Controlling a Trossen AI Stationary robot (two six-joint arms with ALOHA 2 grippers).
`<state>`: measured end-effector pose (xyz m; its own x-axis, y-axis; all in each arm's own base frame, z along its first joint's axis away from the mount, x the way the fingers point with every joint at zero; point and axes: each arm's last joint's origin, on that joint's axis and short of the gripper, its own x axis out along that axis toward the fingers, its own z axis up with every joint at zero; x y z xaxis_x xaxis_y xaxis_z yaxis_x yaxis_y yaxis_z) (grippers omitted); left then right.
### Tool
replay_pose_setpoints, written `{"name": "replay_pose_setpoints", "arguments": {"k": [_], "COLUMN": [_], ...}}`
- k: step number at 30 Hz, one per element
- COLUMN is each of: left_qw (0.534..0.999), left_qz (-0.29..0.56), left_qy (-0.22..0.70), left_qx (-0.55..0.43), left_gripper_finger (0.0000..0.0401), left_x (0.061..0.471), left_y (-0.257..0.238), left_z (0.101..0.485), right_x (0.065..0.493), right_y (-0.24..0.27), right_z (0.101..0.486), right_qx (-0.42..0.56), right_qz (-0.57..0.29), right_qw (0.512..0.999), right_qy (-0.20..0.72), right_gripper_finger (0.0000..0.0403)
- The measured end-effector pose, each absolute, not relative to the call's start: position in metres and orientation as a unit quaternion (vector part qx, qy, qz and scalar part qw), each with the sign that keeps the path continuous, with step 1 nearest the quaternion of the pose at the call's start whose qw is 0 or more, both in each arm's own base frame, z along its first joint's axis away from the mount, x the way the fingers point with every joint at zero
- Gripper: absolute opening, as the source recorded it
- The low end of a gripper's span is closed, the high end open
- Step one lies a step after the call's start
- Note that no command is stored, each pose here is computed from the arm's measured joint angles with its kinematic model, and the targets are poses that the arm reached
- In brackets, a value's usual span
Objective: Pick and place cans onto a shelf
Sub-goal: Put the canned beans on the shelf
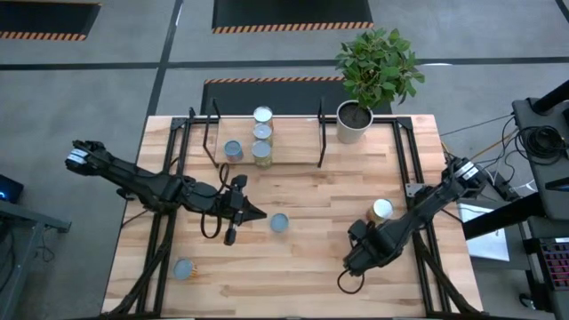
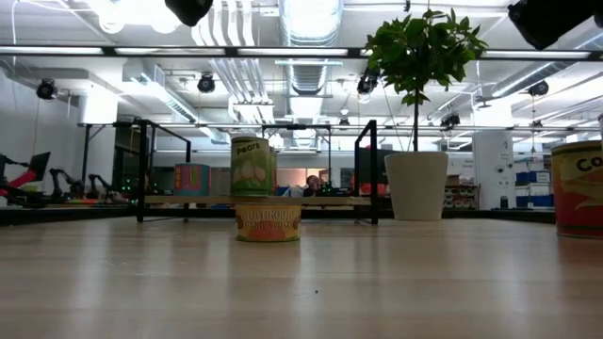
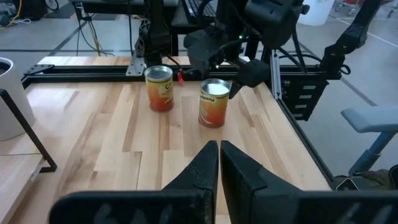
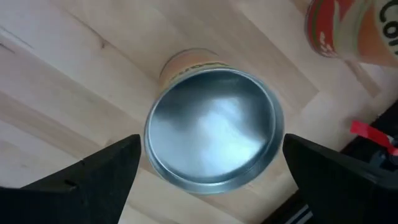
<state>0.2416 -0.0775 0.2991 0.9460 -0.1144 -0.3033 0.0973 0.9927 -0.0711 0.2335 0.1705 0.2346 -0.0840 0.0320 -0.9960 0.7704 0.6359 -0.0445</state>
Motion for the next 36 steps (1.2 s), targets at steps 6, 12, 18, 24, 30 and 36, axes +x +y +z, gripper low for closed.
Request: {"name": "replay_pose_setpoints", "arguments": {"k": [6,12,18,24,30,36], "left_qw": [0.986,0.986,0.987,0.989,0.993,0.995], "left_qz": [-0.054,-0.054,-0.037,-0.020,-0.025,-0.028], "left_qy": [0.156,0.156,0.154,0.147,0.114,0.085], "left_qx": [-0.028,-0.027,-0.015,0.003,0.025,0.044], "left_gripper_finger": [0.0000,0.0000,0.0000,0.0000,0.0000,0.0000], "left_x": [0.242,0.242,0.242,0.242,0.232,0.218], "left_y": [-0.077,-0.077,-0.076,-0.075,-0.072,-0.067], "left_z": [0.299,0.299,0.299,0.299,0.313,0.325], "right_x": [0.240,0.244,0.255,0.278,0.312,0.354], "right_y": [0.167,0.165,0.156,0.143,0.117,0.087], "right_z": [0.226,0.219,0.232,0.260,0.287,0.308], "right_qx": [0.292,0.296,0.302,0.301,0.275,0.222], "right_qz": [-0.294,-0.278,-0.242,-0.197,-0.164,-0.119], "right_qw": [0.610,0.614,0.625,0.674,0.733,0.782], "right_qy": [0.675,0.677,0.678,0.645,0.601,0.570], "right_gripper_finger": [0.0368,0.0309,0.0302,0.0333,0.0319,0.0315]}}
